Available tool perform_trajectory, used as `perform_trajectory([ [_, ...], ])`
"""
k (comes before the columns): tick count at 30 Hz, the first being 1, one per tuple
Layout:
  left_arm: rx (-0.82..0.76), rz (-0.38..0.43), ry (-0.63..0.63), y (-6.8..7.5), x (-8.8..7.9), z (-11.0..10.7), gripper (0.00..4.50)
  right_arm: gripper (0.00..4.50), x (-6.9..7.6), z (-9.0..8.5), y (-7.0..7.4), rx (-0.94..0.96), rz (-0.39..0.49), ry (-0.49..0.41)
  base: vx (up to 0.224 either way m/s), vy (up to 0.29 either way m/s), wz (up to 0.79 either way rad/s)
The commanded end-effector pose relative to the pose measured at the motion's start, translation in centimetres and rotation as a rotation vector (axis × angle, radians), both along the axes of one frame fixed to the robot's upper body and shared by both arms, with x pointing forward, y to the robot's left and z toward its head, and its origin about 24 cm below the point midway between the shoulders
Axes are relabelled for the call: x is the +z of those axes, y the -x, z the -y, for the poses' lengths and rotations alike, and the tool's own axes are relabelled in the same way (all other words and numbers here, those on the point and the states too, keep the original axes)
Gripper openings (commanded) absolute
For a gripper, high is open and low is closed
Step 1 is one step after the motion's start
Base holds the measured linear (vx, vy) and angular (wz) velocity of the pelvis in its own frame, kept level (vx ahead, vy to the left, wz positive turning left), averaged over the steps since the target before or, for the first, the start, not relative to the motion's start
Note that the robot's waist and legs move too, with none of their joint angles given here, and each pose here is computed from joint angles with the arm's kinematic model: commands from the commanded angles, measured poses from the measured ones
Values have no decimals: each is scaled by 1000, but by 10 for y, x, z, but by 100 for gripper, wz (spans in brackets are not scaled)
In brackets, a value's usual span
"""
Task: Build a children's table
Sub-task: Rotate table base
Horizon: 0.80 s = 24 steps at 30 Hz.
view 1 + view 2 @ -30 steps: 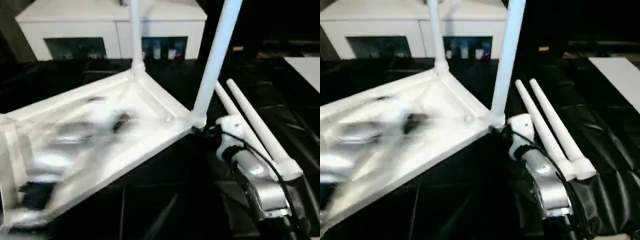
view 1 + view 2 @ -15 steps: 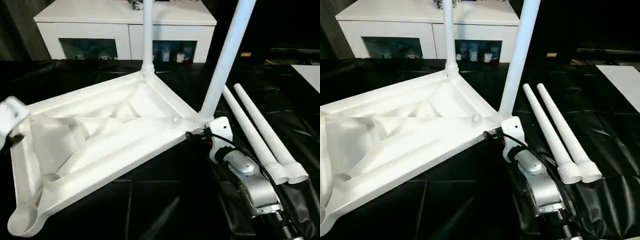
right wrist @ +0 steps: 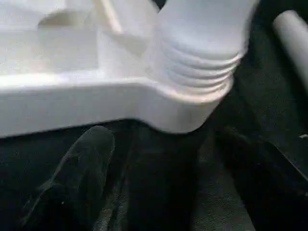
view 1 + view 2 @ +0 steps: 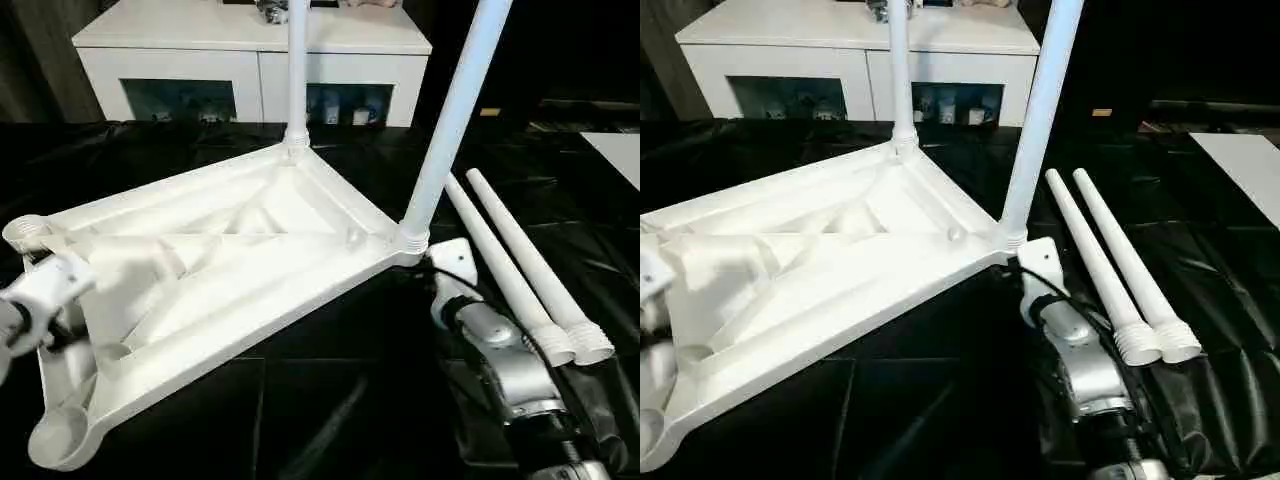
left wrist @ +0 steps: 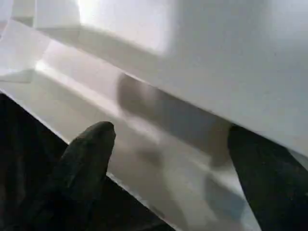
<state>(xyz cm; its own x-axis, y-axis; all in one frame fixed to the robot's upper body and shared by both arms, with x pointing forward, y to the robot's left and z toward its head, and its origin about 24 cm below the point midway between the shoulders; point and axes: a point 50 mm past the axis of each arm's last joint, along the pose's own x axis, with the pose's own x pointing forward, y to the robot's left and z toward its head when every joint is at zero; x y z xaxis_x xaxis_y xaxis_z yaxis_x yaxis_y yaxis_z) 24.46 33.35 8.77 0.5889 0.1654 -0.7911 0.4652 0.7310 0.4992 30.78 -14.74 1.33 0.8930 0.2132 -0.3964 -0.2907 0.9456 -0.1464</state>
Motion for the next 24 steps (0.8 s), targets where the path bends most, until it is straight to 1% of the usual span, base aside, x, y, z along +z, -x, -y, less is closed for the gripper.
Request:
perform_trajectory([
  [1,-70,-31,73,-2,-9,20,448,384,-7,-11,-4,49,-26,1,0,0,0],
  [2,-81,-33,84,-2,-10,24,448,384,-9,-19,-7,73,-26,-13,0,0,0],
  [4,-91,-35,98,-2,-11,27,448,384,-10,-26,-10,92,-30,-30,0,0,0],
  [5,-120,-49,109,0,-12,32,448,384,-10,-35,-14,116,-25,-50,0,0,0],
  [7,-141,-62,120,2,-12,36,448,384,-10,-41,-15,134,-25,-64,0,0,0],
  [9,-209,-98,154,9,-14,47,448,384,-9,-52,-18,172,-27,-75,0,0,0],
  [11,-243,-114,169,13,-14,53,448,384,-8,-56,-20,188,-25,-74,0,0,0],
  [13,-300,-133,236,18,-16,68,448,384,-7,-63,-21,216,-21,-87,0,0,0],
  [15,-340,-151,318,24,-18,84,448,384,-7,-67,-21,239,-18,-97,0,0,0],
  [17,-385,-157,357,25,-22,98,448,384,-9,-68,-21,249,-18,-96,0,0,0],
  [19,-398,-159,369,26,-24,103,448,384,-10,-68,-21,253,-19,-96,0,0,0],
  [20,-425,-169,396,27,-27,112,448,384,-10,-69,-20,262,-18,-94,0,0,0],
  [24,-477,-150,432,22,-28,130,448,384,-10,-70,-19,281,-14,-109,0,0,0],
])
